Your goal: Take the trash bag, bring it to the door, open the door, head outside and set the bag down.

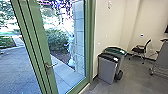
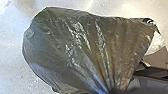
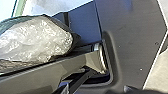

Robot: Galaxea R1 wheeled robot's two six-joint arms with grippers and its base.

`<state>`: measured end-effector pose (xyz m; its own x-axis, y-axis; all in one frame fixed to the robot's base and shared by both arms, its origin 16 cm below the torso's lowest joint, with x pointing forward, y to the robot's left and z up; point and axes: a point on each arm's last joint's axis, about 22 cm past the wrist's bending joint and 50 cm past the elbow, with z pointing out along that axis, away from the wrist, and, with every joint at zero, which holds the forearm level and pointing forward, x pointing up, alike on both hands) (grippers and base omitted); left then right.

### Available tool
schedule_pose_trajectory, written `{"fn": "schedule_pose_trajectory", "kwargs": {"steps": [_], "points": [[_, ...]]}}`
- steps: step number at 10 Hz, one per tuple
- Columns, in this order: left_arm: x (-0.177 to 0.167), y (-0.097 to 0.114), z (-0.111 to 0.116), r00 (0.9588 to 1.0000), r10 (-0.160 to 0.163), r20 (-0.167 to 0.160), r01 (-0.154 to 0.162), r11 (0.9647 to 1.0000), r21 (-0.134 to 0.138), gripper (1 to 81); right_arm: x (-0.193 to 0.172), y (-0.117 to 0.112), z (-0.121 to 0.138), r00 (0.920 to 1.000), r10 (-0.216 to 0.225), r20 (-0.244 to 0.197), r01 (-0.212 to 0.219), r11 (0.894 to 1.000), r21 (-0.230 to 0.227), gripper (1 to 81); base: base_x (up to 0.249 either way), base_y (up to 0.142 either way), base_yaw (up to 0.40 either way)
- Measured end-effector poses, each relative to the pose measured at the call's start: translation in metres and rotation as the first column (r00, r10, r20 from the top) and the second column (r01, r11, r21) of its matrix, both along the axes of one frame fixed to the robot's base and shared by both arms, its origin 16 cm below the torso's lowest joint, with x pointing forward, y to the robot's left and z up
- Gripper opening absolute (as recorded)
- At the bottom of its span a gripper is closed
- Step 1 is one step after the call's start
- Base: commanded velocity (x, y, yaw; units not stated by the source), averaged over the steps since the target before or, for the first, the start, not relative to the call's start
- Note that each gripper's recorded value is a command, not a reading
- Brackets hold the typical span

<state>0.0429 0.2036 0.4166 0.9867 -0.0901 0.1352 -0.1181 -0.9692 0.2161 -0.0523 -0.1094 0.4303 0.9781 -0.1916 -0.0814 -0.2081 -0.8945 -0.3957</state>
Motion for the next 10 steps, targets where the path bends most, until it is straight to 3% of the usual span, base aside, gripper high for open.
{"fn": "schedule_pose_trajectory", "kwargs": {"steps": [2, 8, 10], "points": [[0.0000, 0.0000, 0.0000, 1.0000, 0.000, 0.000, 0.000, 1.0000, 0.000, 1.0, 0.0000, 0.0000, 0.0000, 1.0000, 0.000, 0.000, 0.000, 1.000, 0.000, 81.1, 0.150, 0.000, 0.000], [0.0000, -0.0004, 0.0000, 1.0000, 0.000, 0.000, 0.000, 1.0000, -0.001, 1.0, 0.0000, 0.0004, 0.0001, 1.0000, 0.001, 0.001, -0.001, 1.000, 0.000, 81.1, 0.150, 0.071, 0.000], [0.0008, -0.0002, 0.0001, 1.0000, 0.000, 0.001, 0.000, 1.0000, 0.000, 1.0, 0.0001, 0.0004, 0.0001, 1.0000, 0.002, 0.001, -0.002, 1.000, 0.000, 81.1, 0.142, 0.000, 0.000]]}}
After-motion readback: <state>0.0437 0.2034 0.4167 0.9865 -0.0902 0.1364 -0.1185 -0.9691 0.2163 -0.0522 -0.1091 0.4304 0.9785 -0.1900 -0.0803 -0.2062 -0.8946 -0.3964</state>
